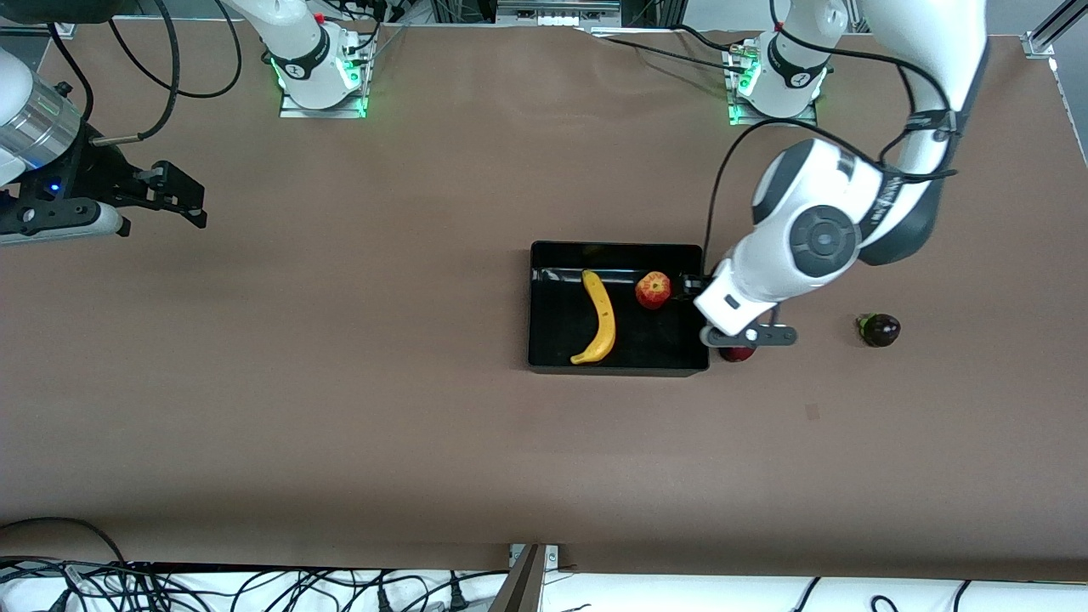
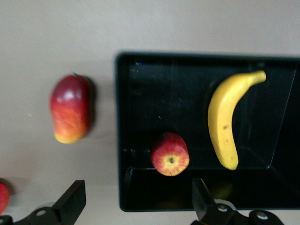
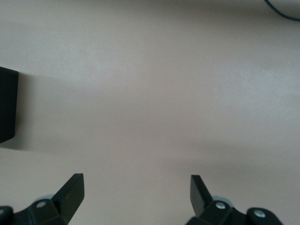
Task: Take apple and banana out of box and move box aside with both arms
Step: 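Reach the left gripper into the black box and grasp the red apple, then lift the apple out and set it on the table beside the mango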
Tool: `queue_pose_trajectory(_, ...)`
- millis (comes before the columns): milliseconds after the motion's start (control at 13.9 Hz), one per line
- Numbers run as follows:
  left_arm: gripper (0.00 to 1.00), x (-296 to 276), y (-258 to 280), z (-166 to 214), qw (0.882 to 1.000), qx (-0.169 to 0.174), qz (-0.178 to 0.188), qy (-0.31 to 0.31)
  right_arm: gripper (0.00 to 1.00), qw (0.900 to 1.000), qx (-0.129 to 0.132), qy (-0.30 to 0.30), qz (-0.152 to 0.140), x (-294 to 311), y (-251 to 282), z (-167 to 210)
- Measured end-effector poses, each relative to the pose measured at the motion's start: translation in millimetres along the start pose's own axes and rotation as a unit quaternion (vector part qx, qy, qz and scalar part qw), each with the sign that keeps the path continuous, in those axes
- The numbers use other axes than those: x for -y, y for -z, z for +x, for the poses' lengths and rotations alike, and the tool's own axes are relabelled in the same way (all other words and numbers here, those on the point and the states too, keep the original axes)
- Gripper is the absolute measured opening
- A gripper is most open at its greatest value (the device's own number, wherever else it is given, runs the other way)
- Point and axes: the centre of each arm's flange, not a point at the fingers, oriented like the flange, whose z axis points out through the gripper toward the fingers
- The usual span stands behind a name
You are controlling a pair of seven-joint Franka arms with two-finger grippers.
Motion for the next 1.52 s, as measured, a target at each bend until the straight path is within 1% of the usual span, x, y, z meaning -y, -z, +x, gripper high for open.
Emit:
queue_pose_trajectory(72,1.0,-10.6,-15.7,-4.7,1.0,0.004,0.01,-0.008,1.0,1.0,0.0,0.0,0.0,0.0,0.0,0.0)
queue_pose_trajectory(144,1.0,-22.2,-32.6,-9.4,1.0,0.002,0.016,-0.014,1.0,1.0,0.0,0.0,0.0,0.1,0.0,0.0)
queue_pose_trajectory(289,1.0,-41.4,-68.4,-20.1,0.999,-0.017,0.03,-0.026,1.0,1.0,0.0,0.0,0.0,0.3,0.0,0.0)
queue_pose_trajectory(433,1.0,-43.7,-95.4,-25.4,0.998,-0.037,0.045,-0.037,1.0,1.0,0.0,0.0,0.0,0.4,0.0,0.0)
queue_pose_trajectory(505,1.0,-41.9,-105.8,-25.5,0.997,-0.041,0.046,-0.036,1.0,1.0,0.0,0.0,0.0,0.4,0.0,0.0)
queue_pose_trajectory(722,1.0,-41.6,-133.0,-25.8,0.998,-0.036,0.042,-0.028,1.0,1.0,0.0,0.0,0.0,0.5,0.0,0.0)
queue_pose_trajectory(1010,1.0,-47.7,-164.3,-31.1,0.998,-0.043,0.028,-0.03,1.0,1.0,0.001,0.0,0.0,0.5,-0.1,-0.1)
queue_pose_trajectory(1082,0.95,-46.9,-168.6,-32.4,0.998,-0.041,0.027,-0.03,1.0,1.0,0.001,0.0,0.0,0.5,-0.2,-0.3)
queue_pose_trajectory(1155,0.93,-46.5,-169.3,-32.6,0.998,-0.041,0.027,-0.03,1.0,1.0,0.001,0.0,0.0,0.4,-0.3,-0.3)
queue_pose_trajectory(1227,0.88,-46.4,-168.8,-32.4,0.998,-0.042,0.027,-0.03,1.0,1.0,0.002,0.0,0.0,0.5,-0.3,-0.3)
queue_pose_trajectory(1299,0.74,-46.4,-166.6,-31.8,0.998,-0.044,0.027,-0.029,1.0,1.0,0.002,0.0,0.0,0.4,-0.3,-0.4)
queue_pose_trajectory(1443,0.73,-45.2,-151.6,-29.2,0.998,-0.041,0.033,-0.026,1.0,1.0,0.002,0.0,0.0,0.4,-0.4,-0.4)
queue_pose_trajectory(1515,0.72,-42.9,-134.7,-27.4,0.998,-0.031,0.046,-0.02,1.0,1.0,0.002,0.0,0.0,0.3,-0.4,-0.5)
